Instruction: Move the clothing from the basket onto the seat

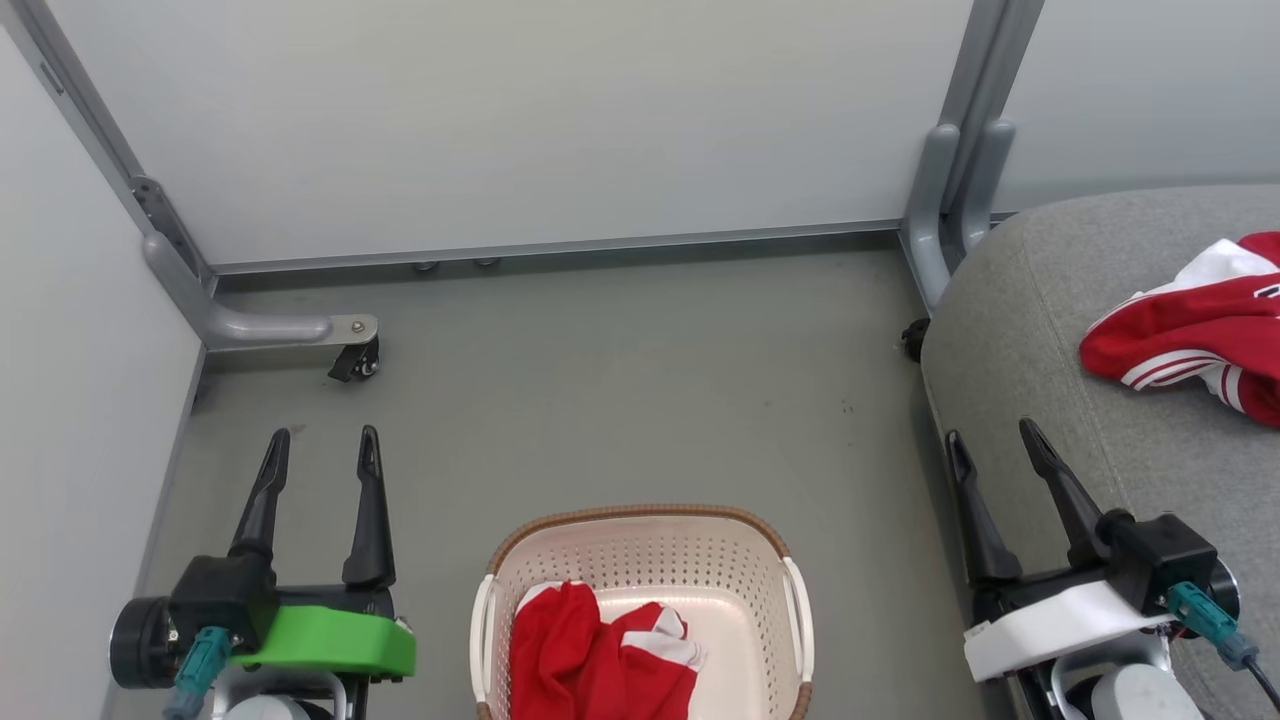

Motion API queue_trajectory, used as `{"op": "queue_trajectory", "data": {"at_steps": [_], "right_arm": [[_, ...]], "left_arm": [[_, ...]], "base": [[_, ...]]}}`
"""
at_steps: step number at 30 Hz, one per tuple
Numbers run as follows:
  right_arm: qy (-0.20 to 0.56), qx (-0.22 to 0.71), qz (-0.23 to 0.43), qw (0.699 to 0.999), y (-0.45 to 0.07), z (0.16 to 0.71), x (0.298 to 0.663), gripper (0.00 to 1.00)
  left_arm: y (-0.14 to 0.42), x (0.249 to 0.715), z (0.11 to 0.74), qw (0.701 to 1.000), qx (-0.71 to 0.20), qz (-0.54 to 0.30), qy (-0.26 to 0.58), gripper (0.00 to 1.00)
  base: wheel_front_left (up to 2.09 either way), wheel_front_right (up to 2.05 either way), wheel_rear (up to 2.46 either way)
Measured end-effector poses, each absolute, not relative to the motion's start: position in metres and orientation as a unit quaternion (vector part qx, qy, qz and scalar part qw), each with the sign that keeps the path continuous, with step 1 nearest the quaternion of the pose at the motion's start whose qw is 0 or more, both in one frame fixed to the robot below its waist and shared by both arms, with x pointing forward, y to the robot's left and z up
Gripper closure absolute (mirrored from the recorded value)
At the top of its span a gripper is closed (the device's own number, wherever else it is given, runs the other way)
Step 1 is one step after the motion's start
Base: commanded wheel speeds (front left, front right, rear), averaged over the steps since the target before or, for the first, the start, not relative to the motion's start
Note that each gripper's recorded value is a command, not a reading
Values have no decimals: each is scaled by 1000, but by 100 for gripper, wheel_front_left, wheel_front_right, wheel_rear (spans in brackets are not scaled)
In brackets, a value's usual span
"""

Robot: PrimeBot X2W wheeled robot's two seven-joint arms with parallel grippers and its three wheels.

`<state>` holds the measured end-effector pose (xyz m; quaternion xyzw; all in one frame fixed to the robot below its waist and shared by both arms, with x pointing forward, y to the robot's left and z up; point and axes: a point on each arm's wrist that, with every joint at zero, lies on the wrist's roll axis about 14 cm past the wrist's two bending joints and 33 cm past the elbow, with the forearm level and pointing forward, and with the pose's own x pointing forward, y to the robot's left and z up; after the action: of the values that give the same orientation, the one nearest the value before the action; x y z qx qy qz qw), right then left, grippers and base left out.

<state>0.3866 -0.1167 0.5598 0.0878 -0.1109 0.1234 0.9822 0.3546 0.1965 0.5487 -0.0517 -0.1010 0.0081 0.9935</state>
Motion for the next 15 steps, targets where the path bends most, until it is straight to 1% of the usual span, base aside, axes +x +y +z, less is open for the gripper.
{"op": "queue_trajectory", "data": {"at_steps": [8,15], "right_arm": [[-101,93,118,984,-121,552,378,0],[-101,93,116,984,-122,552,378,0]], "left_arm": [[194,350,550,993,-51,4,-104,0],[193,350,549,993,-52,2,-103,0]], "base": [[0,0,0],[0,0,0]]}}
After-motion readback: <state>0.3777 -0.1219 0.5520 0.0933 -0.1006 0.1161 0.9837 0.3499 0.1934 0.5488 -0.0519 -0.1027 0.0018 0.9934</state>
